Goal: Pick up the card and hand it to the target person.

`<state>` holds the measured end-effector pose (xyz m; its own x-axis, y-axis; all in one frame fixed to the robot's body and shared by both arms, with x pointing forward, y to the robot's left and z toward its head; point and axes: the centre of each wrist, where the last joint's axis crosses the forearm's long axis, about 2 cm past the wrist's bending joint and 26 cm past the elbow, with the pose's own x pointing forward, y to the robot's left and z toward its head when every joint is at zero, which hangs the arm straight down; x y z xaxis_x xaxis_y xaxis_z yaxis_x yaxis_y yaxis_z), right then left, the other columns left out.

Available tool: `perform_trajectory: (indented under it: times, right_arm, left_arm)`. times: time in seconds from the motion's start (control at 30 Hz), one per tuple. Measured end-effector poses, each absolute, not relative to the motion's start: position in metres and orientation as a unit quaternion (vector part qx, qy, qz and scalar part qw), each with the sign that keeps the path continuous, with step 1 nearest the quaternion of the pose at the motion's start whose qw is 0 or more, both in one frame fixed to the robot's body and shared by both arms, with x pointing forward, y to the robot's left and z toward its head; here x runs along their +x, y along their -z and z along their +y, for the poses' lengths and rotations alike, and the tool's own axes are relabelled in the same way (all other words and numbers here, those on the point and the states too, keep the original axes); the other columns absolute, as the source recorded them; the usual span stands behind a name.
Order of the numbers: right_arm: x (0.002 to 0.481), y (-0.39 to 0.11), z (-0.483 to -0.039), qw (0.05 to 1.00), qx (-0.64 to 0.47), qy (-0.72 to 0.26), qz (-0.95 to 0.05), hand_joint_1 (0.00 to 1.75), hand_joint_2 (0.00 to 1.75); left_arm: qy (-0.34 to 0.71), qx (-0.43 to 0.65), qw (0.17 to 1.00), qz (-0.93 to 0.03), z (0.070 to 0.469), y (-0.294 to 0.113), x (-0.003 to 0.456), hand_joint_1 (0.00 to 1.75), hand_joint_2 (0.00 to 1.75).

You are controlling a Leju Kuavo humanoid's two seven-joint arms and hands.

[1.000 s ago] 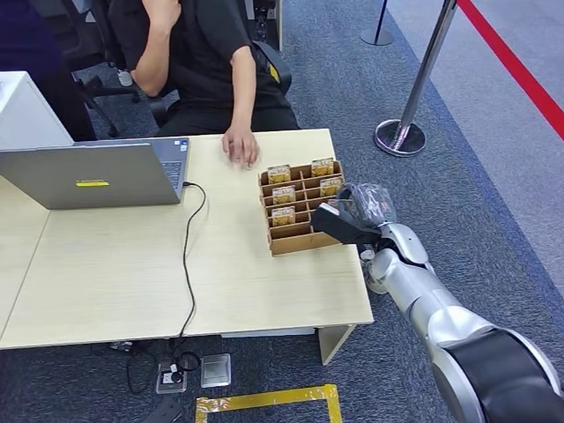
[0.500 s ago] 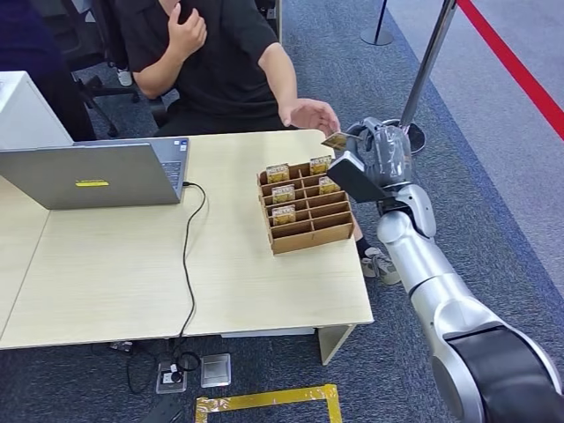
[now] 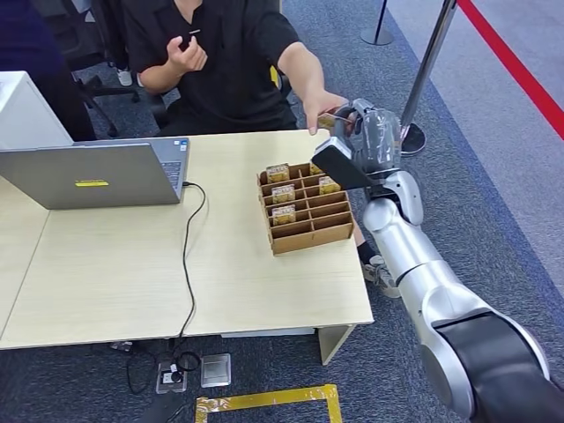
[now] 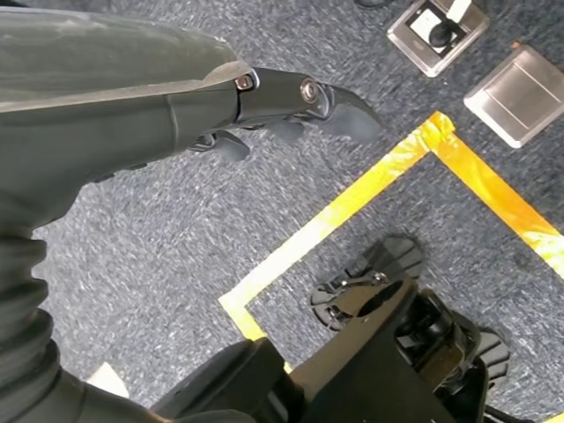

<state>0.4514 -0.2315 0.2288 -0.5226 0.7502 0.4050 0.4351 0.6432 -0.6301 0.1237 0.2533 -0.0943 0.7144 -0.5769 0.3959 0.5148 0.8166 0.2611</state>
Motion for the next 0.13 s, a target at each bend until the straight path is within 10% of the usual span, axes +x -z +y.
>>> perform_trajectory:
  times: [0.03,0.07,0.13]
  right_arm:
    - [0.4509,-0.2263,-0.2292,0.34,-0.351,-0.234,-0.84,0.09,1.75]
    - [0.4505,-0.2242,-0.2278,0.342,-0.35,-0.234,-0.84,0.0,1.31]
    - [0.45,-0.2214,-0.2263,0.345,-0.348,-0.234,-0.84,0.0,0.58]
  left_arm:
    - [0.297,0.067,0.923,-0.234,0.2531,0.0943,0.1237,0.0,0.44]
    - [0.298,0.068,0.923,-0.233,0.2529,0.0943,0.1237,0.0,0.0]
    - [0.299,0.066,0.924,-0.23,0.2526,0.0943,0.1235,0.0,0.0]
